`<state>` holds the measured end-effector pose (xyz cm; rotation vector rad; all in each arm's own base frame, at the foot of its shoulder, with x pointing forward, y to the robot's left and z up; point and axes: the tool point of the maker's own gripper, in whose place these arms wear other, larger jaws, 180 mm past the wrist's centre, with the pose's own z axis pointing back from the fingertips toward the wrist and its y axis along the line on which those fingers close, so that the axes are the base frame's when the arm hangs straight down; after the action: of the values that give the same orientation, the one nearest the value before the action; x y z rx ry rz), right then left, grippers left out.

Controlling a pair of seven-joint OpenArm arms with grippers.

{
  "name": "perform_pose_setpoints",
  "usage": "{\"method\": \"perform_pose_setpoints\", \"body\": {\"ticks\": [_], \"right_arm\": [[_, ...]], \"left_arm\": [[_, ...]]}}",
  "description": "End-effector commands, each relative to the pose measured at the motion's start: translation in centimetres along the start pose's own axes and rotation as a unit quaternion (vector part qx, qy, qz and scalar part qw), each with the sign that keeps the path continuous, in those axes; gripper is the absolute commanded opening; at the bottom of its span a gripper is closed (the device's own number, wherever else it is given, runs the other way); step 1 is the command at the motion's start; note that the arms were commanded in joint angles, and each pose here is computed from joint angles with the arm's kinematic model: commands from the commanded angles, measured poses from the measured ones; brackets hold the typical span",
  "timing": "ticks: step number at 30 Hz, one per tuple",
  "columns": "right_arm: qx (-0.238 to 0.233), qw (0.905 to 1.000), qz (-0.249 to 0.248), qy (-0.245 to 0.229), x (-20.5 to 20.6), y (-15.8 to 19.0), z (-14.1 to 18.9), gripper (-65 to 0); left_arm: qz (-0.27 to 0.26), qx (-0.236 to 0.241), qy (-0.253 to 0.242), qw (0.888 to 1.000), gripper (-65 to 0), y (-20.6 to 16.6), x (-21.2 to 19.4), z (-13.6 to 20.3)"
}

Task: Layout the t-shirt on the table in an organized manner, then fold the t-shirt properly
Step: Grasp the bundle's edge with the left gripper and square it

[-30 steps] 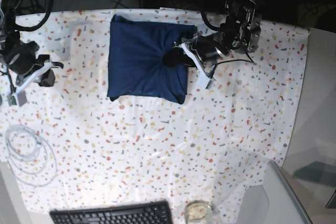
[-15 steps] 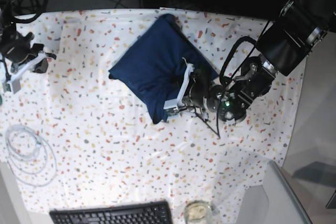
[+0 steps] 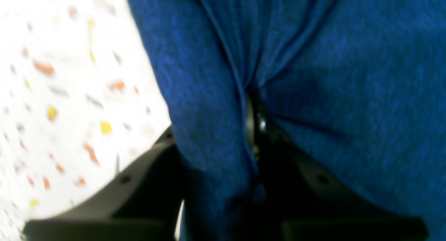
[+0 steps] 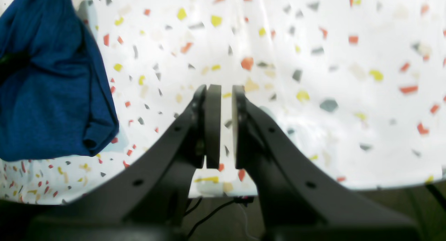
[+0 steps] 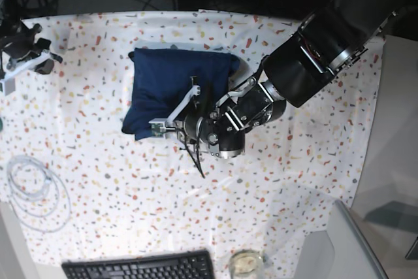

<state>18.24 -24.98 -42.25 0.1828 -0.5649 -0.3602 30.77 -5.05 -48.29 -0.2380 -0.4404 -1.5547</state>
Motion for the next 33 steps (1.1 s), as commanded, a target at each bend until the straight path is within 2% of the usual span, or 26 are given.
{"method": "perform_pose_setpoints", "body": {"ticks": [1, 22, 28, 31, 33], "right_arm": [[-0.005, 0.9997, 0.006, -0.021, 1.2, -0.6, 0.7, -60.0], [-0.005, 0.9999, -0.004, -0.015, 0.2, -0.5, 0.6, -60.0], [-0.004, 0.9999, -0.004, -0.014, 0.2, -0.5, 0.6, -60.0], [-0.002, 0.9999, -0.003, -0.014, 0.2, -0.3, 0.5, -60.0], [-0.002, 0.9999, -0.002, -0.013, 0.2, -0.3, 0.5, -60.0]], "left_arm": [[-0.008, 0.000, 0.005, 1.000, -65.0, 0.3, 0.6, -0.1], [-0.013, 0.000, 0.012, 1.000, -65.0, 0.4, 0.5, -0.2], [-0.020, 0.012, 0.012, 1.000, -30.3, 1.8, 0.8, 0.4], [-0.029, 0.025, 0.010, 0.999, -19.7, 3.0, 1.3, 1.1], [-0.037, 0.033, 0.002, 0.999, -16.0, 3.6, 2.0, 1.6]]}}
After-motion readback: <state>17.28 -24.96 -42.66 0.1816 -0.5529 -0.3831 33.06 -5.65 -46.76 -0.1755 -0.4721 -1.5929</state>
